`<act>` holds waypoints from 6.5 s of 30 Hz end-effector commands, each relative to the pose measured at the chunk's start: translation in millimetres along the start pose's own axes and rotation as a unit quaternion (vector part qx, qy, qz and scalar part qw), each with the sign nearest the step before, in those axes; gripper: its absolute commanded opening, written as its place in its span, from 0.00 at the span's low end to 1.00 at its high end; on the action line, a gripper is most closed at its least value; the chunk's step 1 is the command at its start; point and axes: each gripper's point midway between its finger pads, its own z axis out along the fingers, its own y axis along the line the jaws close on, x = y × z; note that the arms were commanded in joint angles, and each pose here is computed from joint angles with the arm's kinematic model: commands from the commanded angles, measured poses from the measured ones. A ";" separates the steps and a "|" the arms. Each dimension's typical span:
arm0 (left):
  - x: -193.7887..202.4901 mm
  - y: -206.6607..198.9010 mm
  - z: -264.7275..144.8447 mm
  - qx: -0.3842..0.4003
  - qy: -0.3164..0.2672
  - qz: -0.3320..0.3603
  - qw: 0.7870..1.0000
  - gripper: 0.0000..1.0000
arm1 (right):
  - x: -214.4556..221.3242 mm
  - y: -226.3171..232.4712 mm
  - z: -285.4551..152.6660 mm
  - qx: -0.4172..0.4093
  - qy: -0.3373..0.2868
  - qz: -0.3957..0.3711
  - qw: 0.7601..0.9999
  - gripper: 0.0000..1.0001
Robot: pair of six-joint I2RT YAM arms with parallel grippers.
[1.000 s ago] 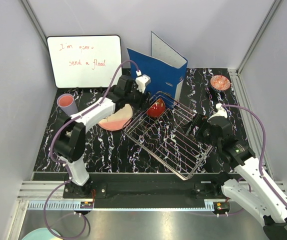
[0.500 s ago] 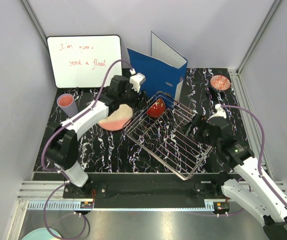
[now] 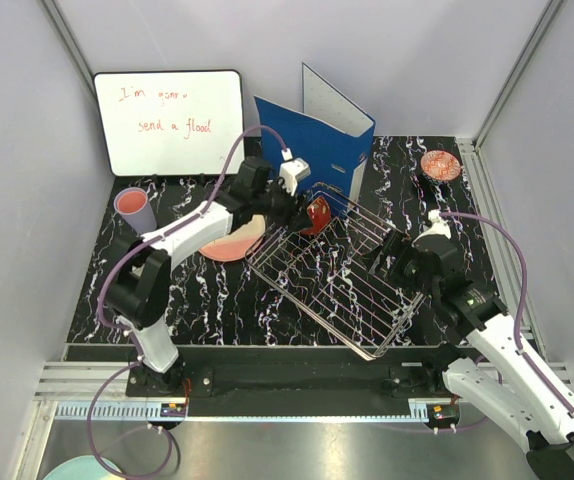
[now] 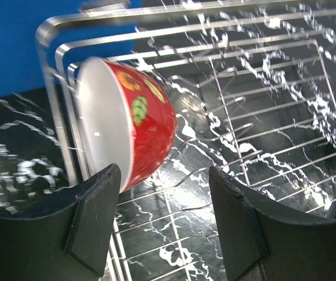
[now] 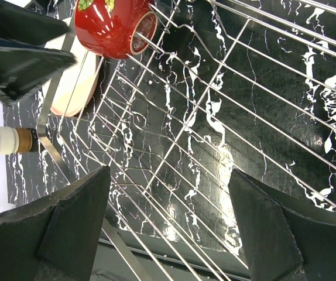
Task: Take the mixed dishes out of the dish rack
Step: Pick up the bowl from the dish rack, then place the bowl at the center of the board.
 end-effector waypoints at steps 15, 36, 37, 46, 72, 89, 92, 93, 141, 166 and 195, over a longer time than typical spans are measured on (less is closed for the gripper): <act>5.9 0.4 28.7 0.035 -0.001 0.000 0.999 0.38 | -1.7 -1.1 4.8 0.001 -0.007 0.000 1.000 0.89; -67.1 -3.3 -52.8 -0.079 -0.088 0.052 0.992 0.00 | -6.8 7.7 1.8 -0.015 -0.013 0.008 1.000 0.89; -71.1 -5.3 -57.8 -0.081 -0.089 0.054 0.991 0.00 | -7.7 8.8 1.3 -0.017 -0.014 0.009 1.000 0.89; -112.8 -21.6 -98.5 -0.097 -0.125 0.087 0.983 0.00 | -10.0 12.2 1.5 -0.023 -0.017 0.012 1.000 0.89; -21.1 -186.9 -121.5 0.002 0.001 0.401 0.916 0.00 | -74.6 85.2 -10.9 -0.020 0.039 -0.110 0.993 0.88; 27.9 -239.9 -100.3 0.090 0.073 0.476 0.872 0.00 | -46.5 89.3 -33.9 -0.051 0.137 -0.154 0.977 0.85; 33.1 -239.2 -96.5 0.087 0.088 0.490 0.863 0.00 | -37.4 80.3 -38.0 -0.041 0.154 -0.158 0.974 0.84; 34.4 -240.4 -94.2 0.089 0.092 0.493 0.861 0.00 | -32.7 77.2 -38.7 -0.037 0.163 -0.160 0.973 0.83; -112.4 -102.0 -174.2 -0.295 -0.119 0.095 0.943 0.99 | -74.9 46.0 -24.6 0.103 0.042 -0.135 0.985 0.00; -32.2 -69.0 -248.9 -0.315 -0.248 -0.074 0.913 0.99 | -249.5 -189.5 111.0 0.326 -0.076 0.191 0.923 0.00; -5.0 -63.4 -208.6 -0.316 -0.178 -0.088 0.928 0.99 | -191.0 -299.1 166.9 0.367 0.037 0.272 0.889 0.00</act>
